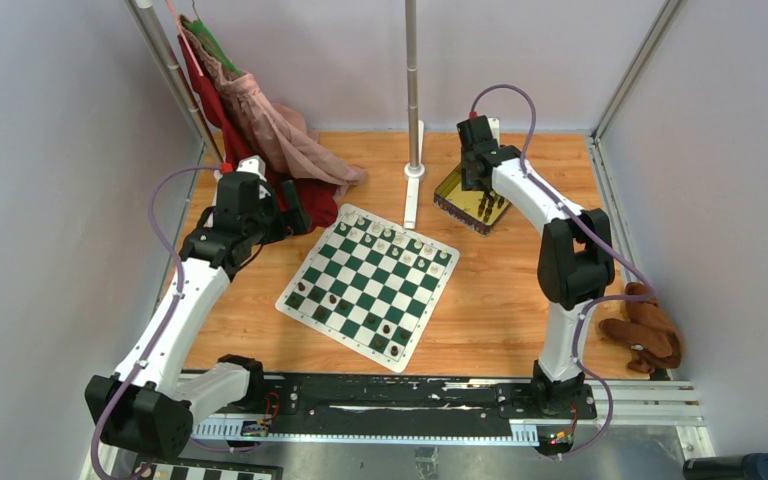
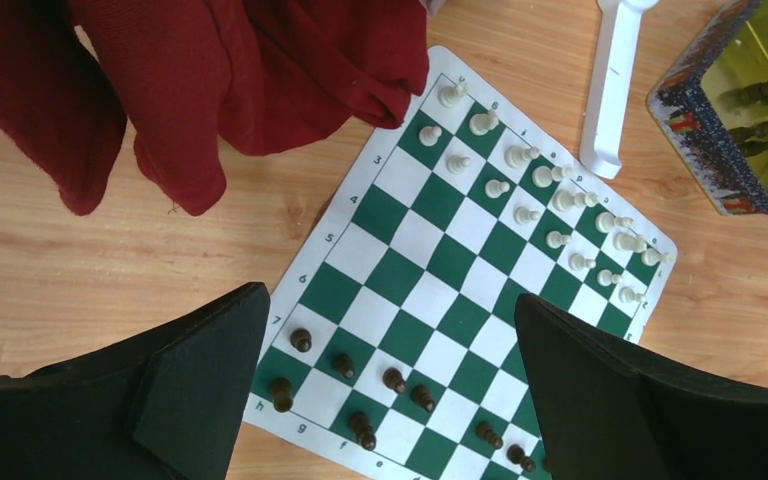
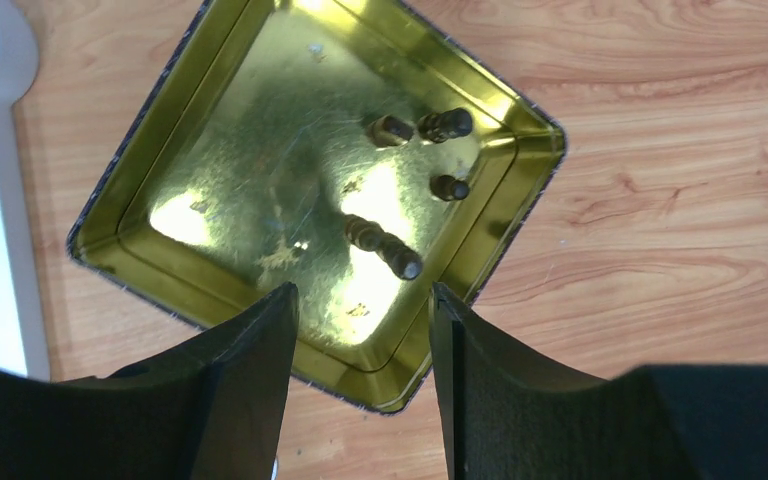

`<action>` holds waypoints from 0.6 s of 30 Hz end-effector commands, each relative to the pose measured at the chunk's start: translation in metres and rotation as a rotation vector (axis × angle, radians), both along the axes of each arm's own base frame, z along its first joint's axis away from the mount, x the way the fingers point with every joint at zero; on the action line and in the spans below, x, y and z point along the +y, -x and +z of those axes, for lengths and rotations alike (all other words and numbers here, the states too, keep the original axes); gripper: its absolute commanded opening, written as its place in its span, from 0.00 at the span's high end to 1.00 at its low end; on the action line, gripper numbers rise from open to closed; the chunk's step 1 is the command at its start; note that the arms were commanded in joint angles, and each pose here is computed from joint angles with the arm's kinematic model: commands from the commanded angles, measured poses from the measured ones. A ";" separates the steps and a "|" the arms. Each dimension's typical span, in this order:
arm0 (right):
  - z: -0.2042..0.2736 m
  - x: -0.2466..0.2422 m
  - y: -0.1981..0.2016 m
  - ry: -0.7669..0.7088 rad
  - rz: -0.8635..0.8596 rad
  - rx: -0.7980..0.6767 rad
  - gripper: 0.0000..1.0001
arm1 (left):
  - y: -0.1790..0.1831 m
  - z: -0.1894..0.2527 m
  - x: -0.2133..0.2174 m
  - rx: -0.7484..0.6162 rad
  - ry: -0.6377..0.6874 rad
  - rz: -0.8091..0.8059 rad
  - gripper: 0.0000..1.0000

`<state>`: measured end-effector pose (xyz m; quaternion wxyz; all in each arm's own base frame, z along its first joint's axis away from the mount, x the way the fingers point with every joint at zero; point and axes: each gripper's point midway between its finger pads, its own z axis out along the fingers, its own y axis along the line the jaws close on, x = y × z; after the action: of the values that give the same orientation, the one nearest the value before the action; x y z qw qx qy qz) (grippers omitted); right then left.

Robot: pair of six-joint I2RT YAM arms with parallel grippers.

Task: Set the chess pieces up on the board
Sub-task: Pick up the chess piece from the storage box.

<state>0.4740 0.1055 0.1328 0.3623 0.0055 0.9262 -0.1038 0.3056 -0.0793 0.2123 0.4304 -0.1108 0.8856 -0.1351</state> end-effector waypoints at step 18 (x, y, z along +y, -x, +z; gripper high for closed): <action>-0.031 -0.041 -0.002 -0.075 -0.161 0.014 0.54 | -0.006 0.000 0.007 0.005 -0.042 0.010 0.00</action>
<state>0.4752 0.0758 0.1129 0.3526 0.0644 0.9279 -0.1026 0.3081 -0.0768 0.2055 0.4241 -0.1071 0.8908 -0.1229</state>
